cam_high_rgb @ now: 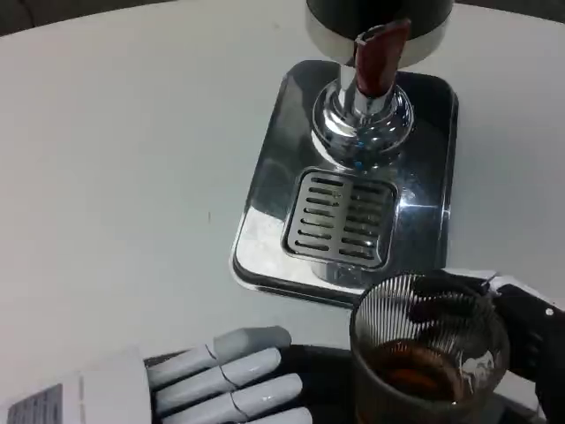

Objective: Grasp the cup under the faucet to collect the drink, then remove the cup.

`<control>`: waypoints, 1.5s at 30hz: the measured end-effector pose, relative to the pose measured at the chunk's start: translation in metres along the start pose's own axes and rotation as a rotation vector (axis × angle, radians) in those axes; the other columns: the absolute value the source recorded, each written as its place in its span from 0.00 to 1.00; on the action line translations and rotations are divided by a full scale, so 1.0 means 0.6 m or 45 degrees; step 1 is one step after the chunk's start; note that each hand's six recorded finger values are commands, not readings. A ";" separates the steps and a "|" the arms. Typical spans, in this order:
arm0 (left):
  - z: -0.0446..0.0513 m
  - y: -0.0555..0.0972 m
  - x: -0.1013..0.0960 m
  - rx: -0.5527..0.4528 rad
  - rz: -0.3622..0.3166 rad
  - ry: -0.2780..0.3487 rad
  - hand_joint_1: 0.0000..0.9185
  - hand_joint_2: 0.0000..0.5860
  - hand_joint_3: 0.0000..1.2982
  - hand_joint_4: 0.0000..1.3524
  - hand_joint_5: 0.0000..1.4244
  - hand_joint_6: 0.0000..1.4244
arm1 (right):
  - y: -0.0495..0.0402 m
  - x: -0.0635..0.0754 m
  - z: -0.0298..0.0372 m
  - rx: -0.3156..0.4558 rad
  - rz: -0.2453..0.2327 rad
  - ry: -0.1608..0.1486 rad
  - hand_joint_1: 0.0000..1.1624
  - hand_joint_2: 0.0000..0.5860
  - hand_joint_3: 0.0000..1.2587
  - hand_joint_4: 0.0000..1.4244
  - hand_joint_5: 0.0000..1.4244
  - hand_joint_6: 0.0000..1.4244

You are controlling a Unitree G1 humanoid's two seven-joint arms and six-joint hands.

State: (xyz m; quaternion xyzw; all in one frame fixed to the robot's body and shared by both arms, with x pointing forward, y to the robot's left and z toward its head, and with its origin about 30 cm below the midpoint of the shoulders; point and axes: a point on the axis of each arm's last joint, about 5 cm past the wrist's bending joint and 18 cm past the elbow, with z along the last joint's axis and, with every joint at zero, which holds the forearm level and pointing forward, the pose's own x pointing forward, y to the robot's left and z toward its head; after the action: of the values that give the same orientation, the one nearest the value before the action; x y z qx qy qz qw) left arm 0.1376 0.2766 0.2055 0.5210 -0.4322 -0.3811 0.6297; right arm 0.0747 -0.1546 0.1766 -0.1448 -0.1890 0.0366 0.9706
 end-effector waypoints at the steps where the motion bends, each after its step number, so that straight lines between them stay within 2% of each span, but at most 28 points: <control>1: 0.000 -0.001 -0.002 -0.001 -0.005 0.003 0.00 0.10 0.05 0.00 0.00 0.00 | 0.001 0.000 0.000 0.004 0.003 -0.003 0.86 0.23 0.64 0.58 0.66 0.57; 5: 0.001 -0.002 -0.004 0.012 0.005 0.015 0.00 0.10 0.05 0.00 0.00 0.00 | 0.005 0.000 0.002 0.020 0.014 -0.028 0.85 0.24 0.64 0.58 0.66 0.57; 11: 0.001 0.002 -0.008 0.040 -0.008 0.041 0.00 0.11 0.05 0.00 0.00 0.00 | 0.011 0.003 -0.003 0.037 0.034 -0.030 0.85 0.24 0.64 0.58 0.66 0.57; 20: -0.004 0.011 -0.003 0.083 -0.019 0.079 0.00 0.11 0.04 0.00 0.00 0.00 | 0.015 0.012 -0.001 0.049 0.047 -0.077 0.85 0.24 0.64 0.58 0.66 0.56; 31: -0.015 0.023 0.002 0.099 0.045 0.141 0.00 0.11 0.03 0.00 0.00 0.00 | 0.016 0.017 0.000 0.050 0.050 -0.101 0.85 0.24 0.64 0.58 0.66 0.56; 45: -0.022 0.028 0.004 0.102 0.051 0.174 0.00 0.11 0.02 0.00 0.00 0.00 | 0.016 0.026 0.000 0.047 0.054 -0.109 0.85 0.24 0.64 0.58 0.66 0.56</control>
State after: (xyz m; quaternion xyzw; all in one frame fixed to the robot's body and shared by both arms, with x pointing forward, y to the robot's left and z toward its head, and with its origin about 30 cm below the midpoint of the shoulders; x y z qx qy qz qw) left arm 0.1511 0.2817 0.2216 0.5618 -0.4135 -0.3144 0.6438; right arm 0.0891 -0.1433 0.1793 -0.1291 -0.2264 0.0668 0.9631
